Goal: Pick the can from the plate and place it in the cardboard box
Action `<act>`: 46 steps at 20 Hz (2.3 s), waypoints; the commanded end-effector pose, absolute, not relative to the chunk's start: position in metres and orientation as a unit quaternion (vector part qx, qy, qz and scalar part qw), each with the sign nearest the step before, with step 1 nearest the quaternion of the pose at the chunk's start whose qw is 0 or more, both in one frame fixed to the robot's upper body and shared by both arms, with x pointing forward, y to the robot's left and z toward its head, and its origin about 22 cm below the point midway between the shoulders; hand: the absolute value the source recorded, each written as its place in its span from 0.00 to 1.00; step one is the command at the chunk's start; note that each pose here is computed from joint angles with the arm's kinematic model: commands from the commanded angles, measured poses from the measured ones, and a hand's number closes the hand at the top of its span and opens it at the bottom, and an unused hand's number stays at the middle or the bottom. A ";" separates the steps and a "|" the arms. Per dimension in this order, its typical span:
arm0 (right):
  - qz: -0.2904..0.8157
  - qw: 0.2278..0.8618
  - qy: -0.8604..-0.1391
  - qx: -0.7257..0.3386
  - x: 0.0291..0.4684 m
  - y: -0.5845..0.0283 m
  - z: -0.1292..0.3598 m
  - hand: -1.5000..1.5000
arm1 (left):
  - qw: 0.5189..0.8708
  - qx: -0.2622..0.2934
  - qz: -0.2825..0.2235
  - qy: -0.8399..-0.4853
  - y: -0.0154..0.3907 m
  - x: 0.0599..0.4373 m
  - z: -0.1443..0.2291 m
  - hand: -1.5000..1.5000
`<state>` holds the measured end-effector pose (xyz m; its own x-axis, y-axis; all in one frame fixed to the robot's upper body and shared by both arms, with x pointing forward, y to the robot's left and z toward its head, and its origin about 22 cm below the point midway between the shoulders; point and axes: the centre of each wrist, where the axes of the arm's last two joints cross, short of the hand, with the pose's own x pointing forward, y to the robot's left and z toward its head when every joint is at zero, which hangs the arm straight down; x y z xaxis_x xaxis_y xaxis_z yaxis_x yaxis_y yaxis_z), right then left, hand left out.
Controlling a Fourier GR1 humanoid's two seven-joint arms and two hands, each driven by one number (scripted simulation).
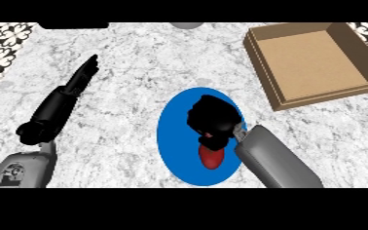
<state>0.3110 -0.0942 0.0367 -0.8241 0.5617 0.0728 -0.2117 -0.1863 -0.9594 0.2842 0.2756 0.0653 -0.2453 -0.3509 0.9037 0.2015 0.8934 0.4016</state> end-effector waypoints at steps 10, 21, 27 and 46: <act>0.685 0.012 -0.728 0.022 0.269 -0.274 0.107 1.00 | 0.625 0.065 -0.201 -0.751 0.289 0.279 0.065 0.50; 0.506 0.261 -0.820 -0.055 0.276 -0.381 0.172 1.00 | 0.610 0.045 -0.223 -0.759 0.264 0.281 0.065 0.50; 0.459 0.336 -0.816 -0.107 0.321 -0.394 0.205 1.00 | 0.601 0.044 -0.240 -0.762 0.266 0.287 0.056 0.50; 0.660 0.391 -0.617 -0.178 0.402 -0.412 0.174 1.00 | 0.589 0.018 -0.255 -0.766 0.235 0.304 0.073 0.50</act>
